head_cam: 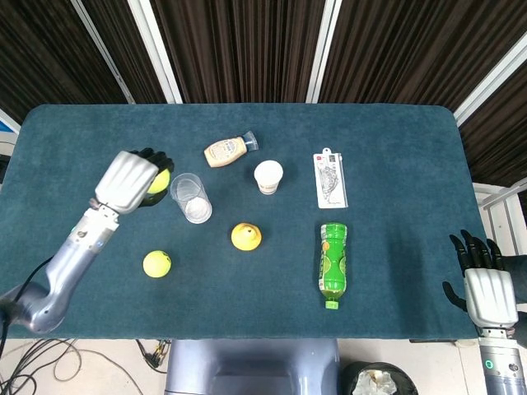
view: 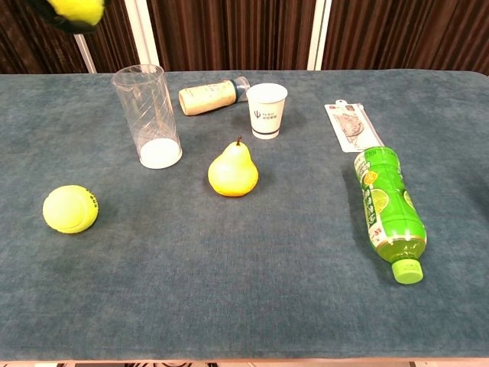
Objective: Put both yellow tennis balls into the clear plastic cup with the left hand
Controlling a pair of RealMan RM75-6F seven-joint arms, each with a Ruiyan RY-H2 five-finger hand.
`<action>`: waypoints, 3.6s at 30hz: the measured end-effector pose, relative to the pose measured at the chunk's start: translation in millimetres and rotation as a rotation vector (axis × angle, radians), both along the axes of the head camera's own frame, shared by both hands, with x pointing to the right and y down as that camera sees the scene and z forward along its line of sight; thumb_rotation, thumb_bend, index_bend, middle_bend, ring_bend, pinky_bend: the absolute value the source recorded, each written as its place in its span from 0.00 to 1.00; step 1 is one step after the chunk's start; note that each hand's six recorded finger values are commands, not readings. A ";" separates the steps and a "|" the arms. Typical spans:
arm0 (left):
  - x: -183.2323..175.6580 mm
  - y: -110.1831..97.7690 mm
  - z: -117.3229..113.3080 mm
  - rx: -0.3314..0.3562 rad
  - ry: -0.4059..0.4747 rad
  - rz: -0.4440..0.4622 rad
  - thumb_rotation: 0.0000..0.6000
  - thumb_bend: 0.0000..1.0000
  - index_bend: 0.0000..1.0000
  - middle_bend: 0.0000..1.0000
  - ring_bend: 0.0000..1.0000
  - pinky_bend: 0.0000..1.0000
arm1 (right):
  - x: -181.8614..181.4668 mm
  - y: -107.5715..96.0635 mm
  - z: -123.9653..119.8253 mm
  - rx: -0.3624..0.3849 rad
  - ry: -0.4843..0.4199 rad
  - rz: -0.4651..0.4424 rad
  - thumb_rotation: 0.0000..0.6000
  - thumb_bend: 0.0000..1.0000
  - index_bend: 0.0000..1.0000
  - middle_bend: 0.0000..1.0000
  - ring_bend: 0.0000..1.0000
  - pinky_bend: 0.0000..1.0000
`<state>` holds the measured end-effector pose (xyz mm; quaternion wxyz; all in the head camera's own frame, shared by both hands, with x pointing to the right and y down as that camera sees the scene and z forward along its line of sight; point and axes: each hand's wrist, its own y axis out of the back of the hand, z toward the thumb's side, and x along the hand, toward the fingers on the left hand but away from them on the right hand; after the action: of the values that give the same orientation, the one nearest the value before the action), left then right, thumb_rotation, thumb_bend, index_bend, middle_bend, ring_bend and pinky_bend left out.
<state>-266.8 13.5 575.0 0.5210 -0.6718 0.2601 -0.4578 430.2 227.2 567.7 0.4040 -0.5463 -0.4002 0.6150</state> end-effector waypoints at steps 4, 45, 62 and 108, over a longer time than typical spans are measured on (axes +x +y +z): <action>23.0 -7.1 5.2 -0.017 -0.038 0.001 1.00 0.29 0.45 0.50 0.42 0.63 | 1.2 -0.5 -1.8 0.006 0.000 0.004 1.00 0.34 0.12 0.08 0.12 0.09; 56.8 -2.3 41.6 -0.088 -0.224 0.000 1.00 0.00 0.32 0.20 0.11 0.28 | 4.0 -2.3 -7.6 0.031 -0.008 0.014 1.00 0.34 0.12 0.08 0.12 0.09; 31.4 18.2 -11.0 -0.002 -0.109 0.016 1.00 0.01 0.29 0.22 0.11 0.29 | 6.2 -3.5 -12.9 0.052 -0.017 0.025 1.00 0.34 0.12 0.08 0.12 0.09; -55.4 166.7 112.7 -0.435 -0.091 0.139 1.00 0.06 0.26 0.26 0.23 0.51 | 7.5 -3.5 -15.1 0.054 -0.014 0.026 1.00 0.34 0.12 0.08 0.12 0.09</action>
<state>-322.2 180.2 687.8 0.4056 -0.7632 0.0847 -0.4959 437.8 223.7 552.6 0.4080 -0.5341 -0.4266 0.6053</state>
